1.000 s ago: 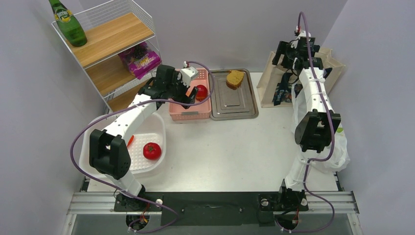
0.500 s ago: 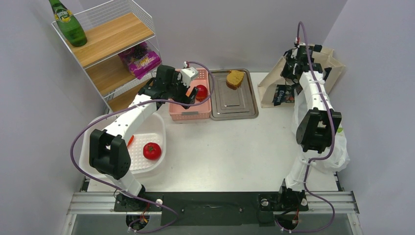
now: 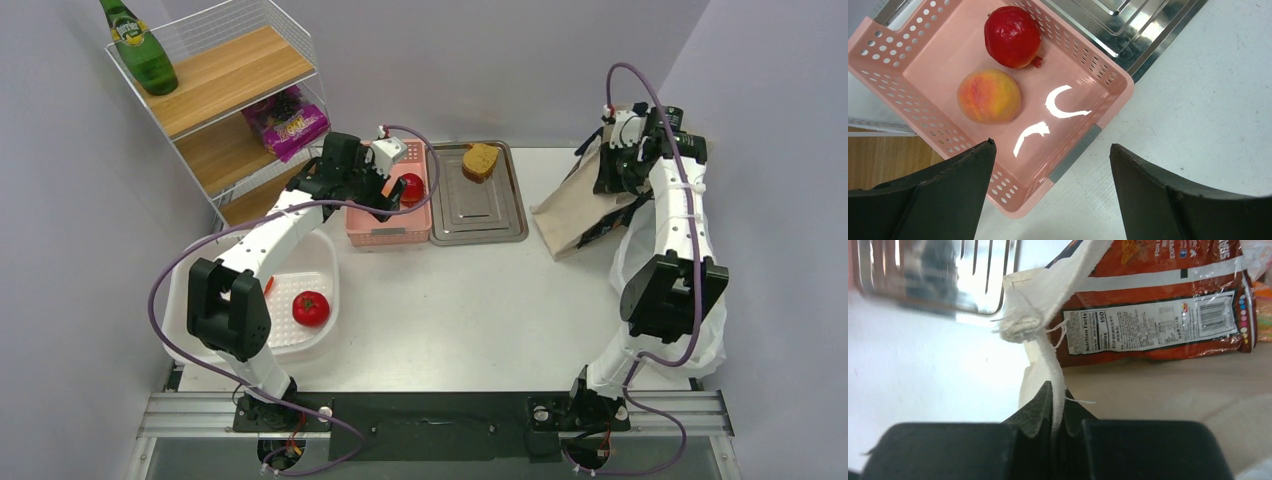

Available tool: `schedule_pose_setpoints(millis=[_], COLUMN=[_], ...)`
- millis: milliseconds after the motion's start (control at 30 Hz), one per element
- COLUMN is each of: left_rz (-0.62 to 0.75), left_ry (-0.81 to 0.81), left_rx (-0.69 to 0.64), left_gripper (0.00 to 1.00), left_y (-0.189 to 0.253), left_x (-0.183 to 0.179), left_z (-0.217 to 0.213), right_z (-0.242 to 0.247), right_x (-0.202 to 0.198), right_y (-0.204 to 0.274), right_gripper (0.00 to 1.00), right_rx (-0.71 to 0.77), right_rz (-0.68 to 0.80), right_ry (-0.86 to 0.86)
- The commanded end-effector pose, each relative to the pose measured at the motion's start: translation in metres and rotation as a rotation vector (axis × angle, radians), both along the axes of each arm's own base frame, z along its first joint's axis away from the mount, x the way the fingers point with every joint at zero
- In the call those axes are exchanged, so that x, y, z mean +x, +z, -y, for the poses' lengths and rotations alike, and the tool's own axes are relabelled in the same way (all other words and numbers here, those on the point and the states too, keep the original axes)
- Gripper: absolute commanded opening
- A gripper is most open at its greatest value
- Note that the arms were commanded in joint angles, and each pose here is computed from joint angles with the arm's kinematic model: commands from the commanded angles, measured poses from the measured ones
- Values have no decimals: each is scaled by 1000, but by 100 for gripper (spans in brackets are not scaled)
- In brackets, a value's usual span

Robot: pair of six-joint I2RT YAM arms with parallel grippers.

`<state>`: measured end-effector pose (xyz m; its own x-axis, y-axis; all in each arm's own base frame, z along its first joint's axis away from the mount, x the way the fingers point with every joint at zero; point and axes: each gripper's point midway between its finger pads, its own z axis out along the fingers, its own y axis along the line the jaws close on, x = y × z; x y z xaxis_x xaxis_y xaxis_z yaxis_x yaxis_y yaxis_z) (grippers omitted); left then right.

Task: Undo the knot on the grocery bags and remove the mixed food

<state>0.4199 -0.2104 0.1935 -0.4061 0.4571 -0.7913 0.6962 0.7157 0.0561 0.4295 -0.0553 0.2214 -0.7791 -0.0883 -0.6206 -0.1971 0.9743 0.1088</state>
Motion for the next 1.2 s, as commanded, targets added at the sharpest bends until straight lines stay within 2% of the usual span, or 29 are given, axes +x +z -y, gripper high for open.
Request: schedule_pose_setpoints(millis=[0, 100, 233, 400, 600, 767, 867, 967, 1000, 1067, 1167], left_rz=[75, 77, 89, 94, 106, 124, 127, 133, 142, 155, 175], left_ry=[-21, -23, -21, -13, -6, 2, -7, -7, -12, -17, -87], left_rx=[-35, -32, -32, -45, -51, -45, -32, -38, -53, -94, -174], left_gripper=[83, 83, 83, 83, 83, 83, 83, 83, 83, 83, 83], left_y=[29, 32, 38, 44, 55, 64, 64, 71, 77, 89, 108], left_x=[14, 15, 14, 12, 7, 3, -1, -2, -3, -6, -16], left_z=[8, 8, 7, 8, 5, -2, -4, -7, -6, -5, 9], right_z=[-3, -7, -27, -90, -150, -215, -267, -279, -274, -248, -186], right_x=[-55, -79, -113, -153, -165, -178, -183, -179, -178, -165, -135], right_y=[10, 18, 22, 20, 27, 25, 51, 91, 96, 108, 119], right_gripper=[0, 0, 0, 0, 0, 1, 13, 40, 46, 67, 75], right_rx=[-141, -191, -161, -17, 195, 347, 441, 460, 449, 424, 350], right_rz=[-21, -16, -21, -14, 81, 49, 96, 190, 197, 227, 263], right_ry=[237, 318, 429, 583, 591, 637, 706, 741, 732, 666, 509])
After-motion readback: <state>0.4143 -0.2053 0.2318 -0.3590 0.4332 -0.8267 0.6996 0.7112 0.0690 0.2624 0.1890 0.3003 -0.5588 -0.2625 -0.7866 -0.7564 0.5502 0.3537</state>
